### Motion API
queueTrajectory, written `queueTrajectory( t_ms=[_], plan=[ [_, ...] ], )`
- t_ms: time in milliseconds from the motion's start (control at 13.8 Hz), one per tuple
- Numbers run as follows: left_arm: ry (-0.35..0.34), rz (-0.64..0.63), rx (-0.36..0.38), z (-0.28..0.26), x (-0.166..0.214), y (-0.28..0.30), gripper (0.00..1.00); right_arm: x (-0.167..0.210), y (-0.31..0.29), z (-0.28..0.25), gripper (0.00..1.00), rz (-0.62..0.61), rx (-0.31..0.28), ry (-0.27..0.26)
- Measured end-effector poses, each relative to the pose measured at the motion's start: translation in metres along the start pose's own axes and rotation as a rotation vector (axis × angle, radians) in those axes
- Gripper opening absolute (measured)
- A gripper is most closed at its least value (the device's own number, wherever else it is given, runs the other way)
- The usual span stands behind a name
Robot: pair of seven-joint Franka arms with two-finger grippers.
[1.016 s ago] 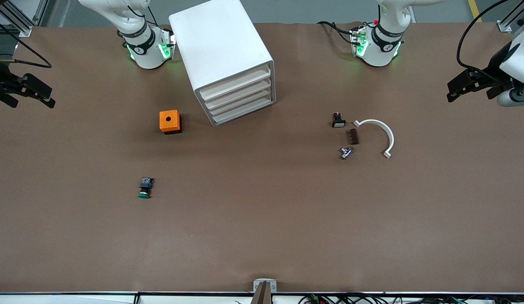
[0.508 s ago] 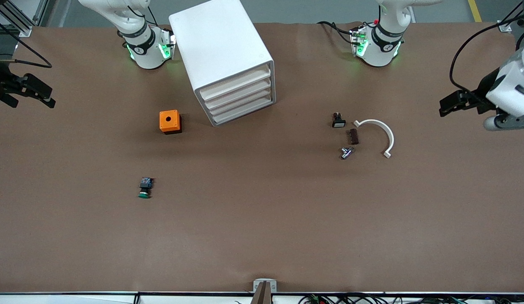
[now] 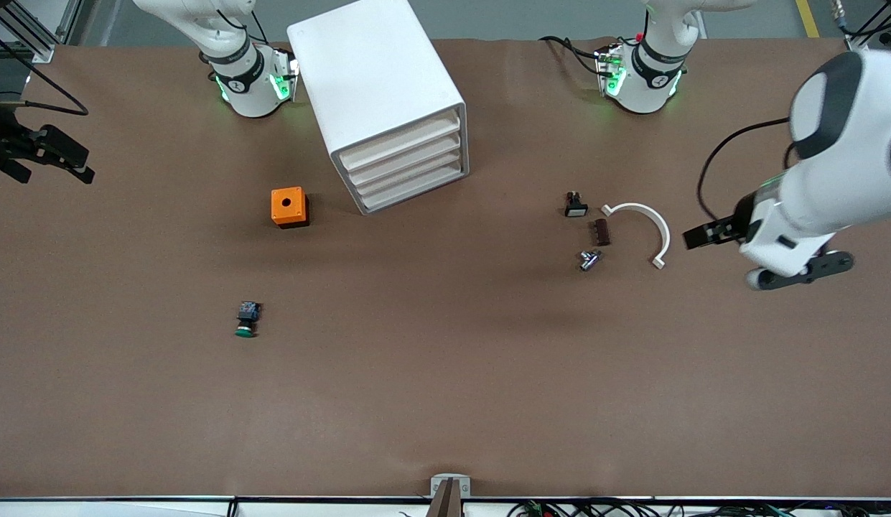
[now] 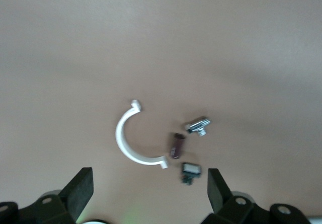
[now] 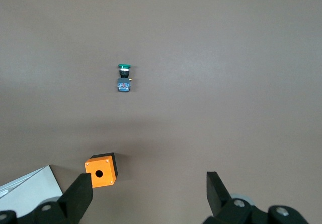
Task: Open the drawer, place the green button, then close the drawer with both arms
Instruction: 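Reach the left gripper to the drawer while the right gripper reaches the button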
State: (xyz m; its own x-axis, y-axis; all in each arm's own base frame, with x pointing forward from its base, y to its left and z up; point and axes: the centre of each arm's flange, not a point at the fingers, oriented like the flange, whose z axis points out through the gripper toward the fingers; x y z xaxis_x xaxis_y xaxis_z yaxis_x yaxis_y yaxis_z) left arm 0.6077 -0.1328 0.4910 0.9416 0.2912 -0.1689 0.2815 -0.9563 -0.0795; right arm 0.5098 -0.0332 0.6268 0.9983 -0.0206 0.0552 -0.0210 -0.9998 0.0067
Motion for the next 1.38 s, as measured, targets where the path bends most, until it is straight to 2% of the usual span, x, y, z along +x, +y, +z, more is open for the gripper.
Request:
queueTrajectory(
  t_ms=[363,580,653,870,1016,1088,1233,1378],
  plan=[
    [-0.097,-0.325,0.01,0.085,-0.001,0.106,1.0,0.001,0.003,-0.008,1.0,0.005,0.0,0.02],
    [-0.113,-0.54,0.021,0.13,-0.017,0.166,1.0,0.012,0.007,-0.004,1.0,0.012,-0.004,0.027],
    [-0.123,-0.609,0.017,0.146,-0.028,0.189,1.0,0.02,0.009,0.007,1.0,0.014,-0.005,0.018],
    [-0.184,-0.777,0.045,0.192,-0.065,0.242,1.0,0.052,0.015,0.064,1.0,0.021,-0.01,-0.053],
    [-0.269,-0.89,0.069,0.219,-0.082,0.262,1.0,0.068,0.025,0.101,1.0,0.037,-0.01,-0.101],
    [-0.313,-0.946,0.072,0.231,-0.089,0.271,1.0,0.074,0.029,0.112,1.0,0.041,-0.01,-0.105],
    [-0.405,-1.075,0.092,0.254,-0.106,0.29,1.0,0.082,0.022,0.127,1.0,0.029,-0.009,-0.103],
    [-0.556,-1.206,0.122,0.271,-0.118,0.302,1.0,0.09,-0.005,0.149,1.0,0.009,-0.008,-0.077]
  ],
)
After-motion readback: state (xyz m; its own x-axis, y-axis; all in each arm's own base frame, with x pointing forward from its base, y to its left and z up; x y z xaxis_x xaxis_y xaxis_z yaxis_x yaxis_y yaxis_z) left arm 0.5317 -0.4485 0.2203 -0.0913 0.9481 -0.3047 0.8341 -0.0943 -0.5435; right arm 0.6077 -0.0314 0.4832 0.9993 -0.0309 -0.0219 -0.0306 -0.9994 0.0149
